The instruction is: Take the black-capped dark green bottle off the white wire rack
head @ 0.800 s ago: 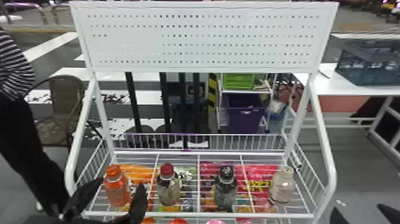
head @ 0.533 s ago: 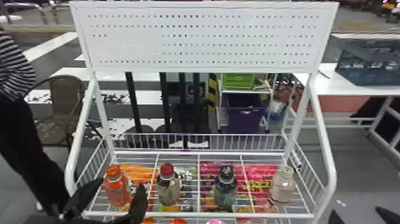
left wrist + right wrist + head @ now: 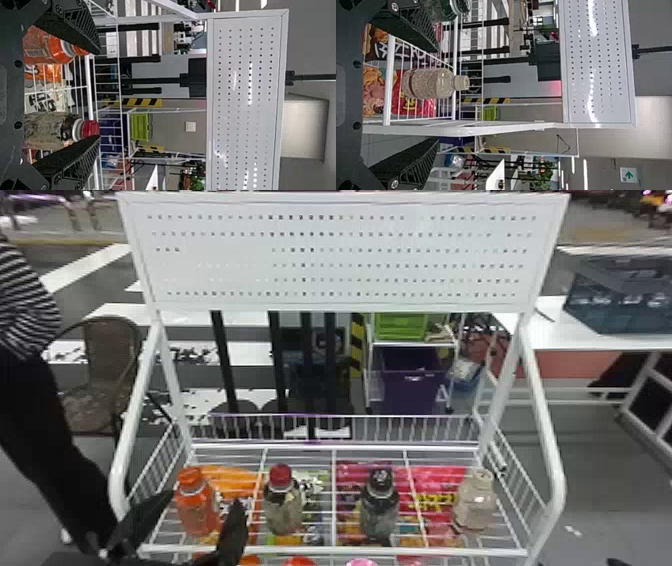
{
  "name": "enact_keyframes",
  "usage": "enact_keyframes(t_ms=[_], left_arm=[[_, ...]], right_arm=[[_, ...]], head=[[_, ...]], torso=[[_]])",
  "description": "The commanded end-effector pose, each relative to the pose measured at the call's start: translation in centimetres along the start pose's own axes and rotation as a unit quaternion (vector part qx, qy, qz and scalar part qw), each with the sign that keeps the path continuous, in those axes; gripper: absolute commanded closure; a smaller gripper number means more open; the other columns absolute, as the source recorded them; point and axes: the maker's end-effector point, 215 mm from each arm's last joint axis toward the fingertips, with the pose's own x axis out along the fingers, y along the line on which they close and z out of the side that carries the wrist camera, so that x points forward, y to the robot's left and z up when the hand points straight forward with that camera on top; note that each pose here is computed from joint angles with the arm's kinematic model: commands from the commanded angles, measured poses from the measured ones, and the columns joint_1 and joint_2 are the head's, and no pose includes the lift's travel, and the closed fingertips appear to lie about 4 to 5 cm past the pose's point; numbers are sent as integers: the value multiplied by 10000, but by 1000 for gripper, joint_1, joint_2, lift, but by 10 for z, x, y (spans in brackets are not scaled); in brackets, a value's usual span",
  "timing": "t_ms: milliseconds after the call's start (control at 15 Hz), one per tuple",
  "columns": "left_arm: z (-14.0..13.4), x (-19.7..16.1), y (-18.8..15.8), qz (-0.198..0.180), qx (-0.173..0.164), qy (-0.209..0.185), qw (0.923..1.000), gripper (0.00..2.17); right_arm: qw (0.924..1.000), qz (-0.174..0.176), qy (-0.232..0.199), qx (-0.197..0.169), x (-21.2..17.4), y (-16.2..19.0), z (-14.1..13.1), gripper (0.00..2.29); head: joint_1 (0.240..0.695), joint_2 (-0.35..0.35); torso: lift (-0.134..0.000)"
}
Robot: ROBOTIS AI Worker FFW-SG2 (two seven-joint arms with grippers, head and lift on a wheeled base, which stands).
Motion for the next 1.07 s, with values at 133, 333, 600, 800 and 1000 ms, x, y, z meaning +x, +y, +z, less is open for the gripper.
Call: enact_keyframes(t_ms=[133, 333, 600, 800, 1000], left_arm=[[-2, 0, 0, -1, 5, 23, 10000, 144], [-2, 0, 0, 4, 1, 30, 10000, 144], [-1, 0, 0, 1, 1, 30, 10000, 144], [0, 0, 0, -5, 7, 16, 10000, 144], [0, -1, 2, 8, 22, 28, 10000, 144]], right_arm=[[9997, 129, 159, 120, 10, 17, -32, 97], [9993, 301, 94, 212, 24, 38, -50, 97], [9964, 818, 143, 140, 63, 99, -79, 117], [9922, 1229, 170, 85, 98, 151, -92, 120], [9925, 1207, 174, 1, 132, 176, -97, 127]], head=[[499, 0], [499, 0], [499, 0], [499, 0], [499, 0]], torso=[[0], [0], [0], [0], [0]])
